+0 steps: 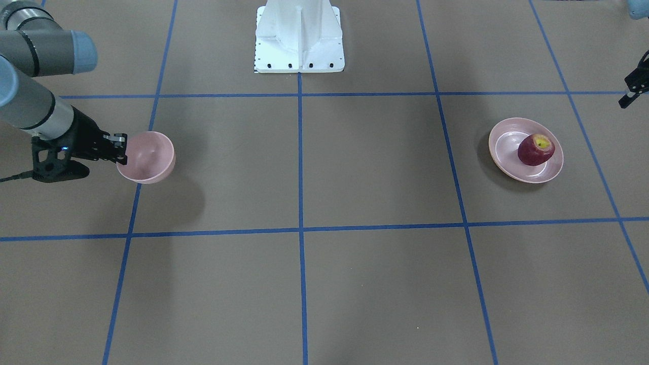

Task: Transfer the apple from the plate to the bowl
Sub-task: 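Slide the pink bowl with the right gripper toward the table center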

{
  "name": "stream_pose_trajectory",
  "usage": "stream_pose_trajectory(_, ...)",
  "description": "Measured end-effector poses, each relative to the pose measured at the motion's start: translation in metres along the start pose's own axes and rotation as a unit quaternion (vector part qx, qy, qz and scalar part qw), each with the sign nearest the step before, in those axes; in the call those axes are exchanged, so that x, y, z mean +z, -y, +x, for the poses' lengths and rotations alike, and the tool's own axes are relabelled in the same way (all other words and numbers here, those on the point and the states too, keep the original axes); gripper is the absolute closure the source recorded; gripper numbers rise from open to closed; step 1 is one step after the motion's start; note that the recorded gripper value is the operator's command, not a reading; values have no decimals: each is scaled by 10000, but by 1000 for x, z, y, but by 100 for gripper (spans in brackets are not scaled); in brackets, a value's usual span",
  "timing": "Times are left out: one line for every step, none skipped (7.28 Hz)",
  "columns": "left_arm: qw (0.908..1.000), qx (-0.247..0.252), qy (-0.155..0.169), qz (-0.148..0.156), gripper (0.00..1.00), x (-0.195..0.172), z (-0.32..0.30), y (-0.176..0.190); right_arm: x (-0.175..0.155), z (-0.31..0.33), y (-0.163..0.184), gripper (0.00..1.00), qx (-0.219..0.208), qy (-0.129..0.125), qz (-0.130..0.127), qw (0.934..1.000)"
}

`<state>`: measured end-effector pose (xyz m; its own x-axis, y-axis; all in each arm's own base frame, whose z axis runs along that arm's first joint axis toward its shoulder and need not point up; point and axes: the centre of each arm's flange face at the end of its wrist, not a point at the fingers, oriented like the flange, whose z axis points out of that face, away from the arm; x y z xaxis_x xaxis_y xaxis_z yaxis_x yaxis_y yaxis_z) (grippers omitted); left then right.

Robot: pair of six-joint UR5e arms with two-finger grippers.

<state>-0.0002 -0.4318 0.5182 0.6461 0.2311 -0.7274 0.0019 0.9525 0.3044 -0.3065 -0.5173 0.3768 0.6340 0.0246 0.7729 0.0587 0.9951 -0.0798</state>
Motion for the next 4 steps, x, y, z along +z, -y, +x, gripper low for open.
stream_pose_trajectory(10000, 3, -5, -13, 2, 1, 1, 0, -7, -53, 33, 100, 463, -70, 18, 9989)
stream_pose_trajectory(10000, -21, -8, -36, 2, 3, 1, -1, 1, -103, 62, 100, 857, 43, 76, 9963)
stream_pose_trajectory(9999, -97, -12, -57, 2, 4, 1, -1, 22, -153, 86, 100, 1251, 307, 138, 9916)
stream_pose_trajectory(9998, -181, -20, -77, 2, 6, 2, -1, 43, -194, 97, 100, 1582, 583, 172, 9855)
